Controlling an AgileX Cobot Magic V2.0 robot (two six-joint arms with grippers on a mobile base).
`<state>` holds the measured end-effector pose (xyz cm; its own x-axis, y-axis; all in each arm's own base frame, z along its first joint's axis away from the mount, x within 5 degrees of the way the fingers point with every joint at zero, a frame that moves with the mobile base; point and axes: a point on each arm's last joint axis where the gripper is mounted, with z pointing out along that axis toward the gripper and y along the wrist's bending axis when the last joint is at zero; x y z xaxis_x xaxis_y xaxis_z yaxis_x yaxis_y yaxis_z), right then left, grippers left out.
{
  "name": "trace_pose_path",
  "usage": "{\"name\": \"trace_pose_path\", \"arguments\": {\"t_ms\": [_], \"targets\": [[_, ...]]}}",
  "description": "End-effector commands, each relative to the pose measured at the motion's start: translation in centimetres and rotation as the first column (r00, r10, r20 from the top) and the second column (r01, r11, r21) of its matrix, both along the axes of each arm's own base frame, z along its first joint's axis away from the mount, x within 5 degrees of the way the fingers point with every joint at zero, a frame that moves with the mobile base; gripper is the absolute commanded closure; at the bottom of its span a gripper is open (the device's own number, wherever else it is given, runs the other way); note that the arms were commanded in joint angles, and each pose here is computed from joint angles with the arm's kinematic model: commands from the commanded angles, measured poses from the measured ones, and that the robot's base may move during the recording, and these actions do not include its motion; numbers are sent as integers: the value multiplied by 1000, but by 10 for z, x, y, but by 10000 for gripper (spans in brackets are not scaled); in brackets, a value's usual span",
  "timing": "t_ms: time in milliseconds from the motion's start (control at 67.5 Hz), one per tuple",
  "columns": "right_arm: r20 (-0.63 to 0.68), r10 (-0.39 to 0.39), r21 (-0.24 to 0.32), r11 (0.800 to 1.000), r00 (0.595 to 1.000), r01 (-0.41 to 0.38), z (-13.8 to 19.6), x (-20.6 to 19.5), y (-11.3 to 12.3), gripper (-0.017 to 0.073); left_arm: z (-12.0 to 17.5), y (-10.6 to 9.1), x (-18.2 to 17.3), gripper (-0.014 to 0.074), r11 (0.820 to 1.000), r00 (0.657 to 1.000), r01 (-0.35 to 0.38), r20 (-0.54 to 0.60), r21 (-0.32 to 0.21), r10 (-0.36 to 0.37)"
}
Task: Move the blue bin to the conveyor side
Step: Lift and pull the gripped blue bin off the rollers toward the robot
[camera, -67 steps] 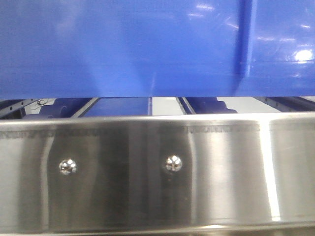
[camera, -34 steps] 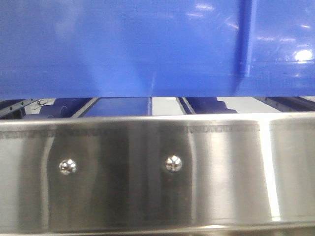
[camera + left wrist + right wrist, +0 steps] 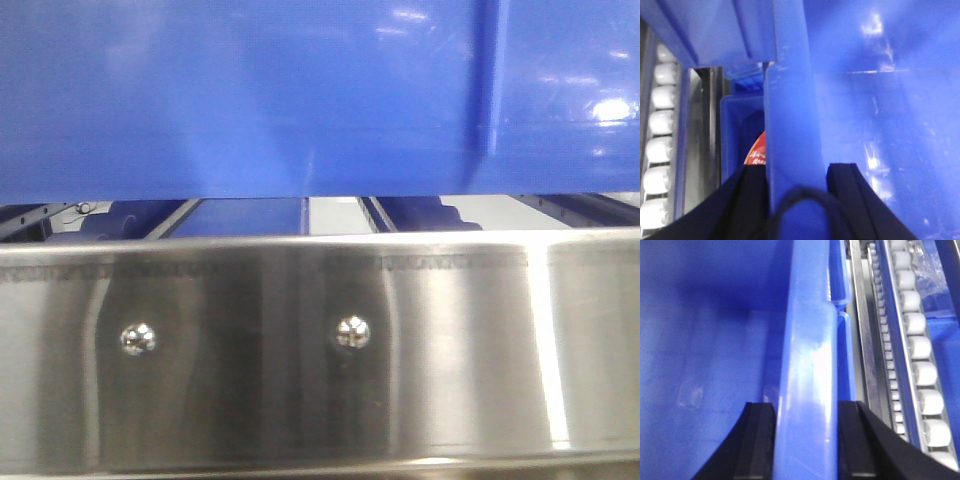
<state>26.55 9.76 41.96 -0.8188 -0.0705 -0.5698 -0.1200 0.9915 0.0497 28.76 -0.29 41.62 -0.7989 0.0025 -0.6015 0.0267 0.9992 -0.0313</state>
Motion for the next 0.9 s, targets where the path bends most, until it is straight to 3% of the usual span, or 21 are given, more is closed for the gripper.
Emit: {"name": "trace_pose_path", "arguments": {"t_ms": [0, 237, 356, 548, 889], "targets": [[15, 14, 7, 1000, 1000, -14, 1, 0, 2, 631, 1, -1, 1, 587, 1000, 1000, 5, 13, -11, -5], [21, 14, 9, 1000, 1000, -14, 3, -2, 1, 631, 4, -1, -3, 590, 1000, 1000, 5, 26, -11, -5], [55, 15, 22, 1000, 998, -17, 10, -7, -1, 631, 17, -1, -12, 590, 1000, 996, 4, 91, -11, -3], [162, 18, 59, 998, 987, -27, 29, -21, -7, 631, 39, -1, -38, 590, 1000, 983, 5, 183, -10, -3], [303, 67, 52, 995, 951, -86, 56, -49, -18, 631, 70, -3, -93, 592, 1000, 955, 15, 297, -17, -9]]}}
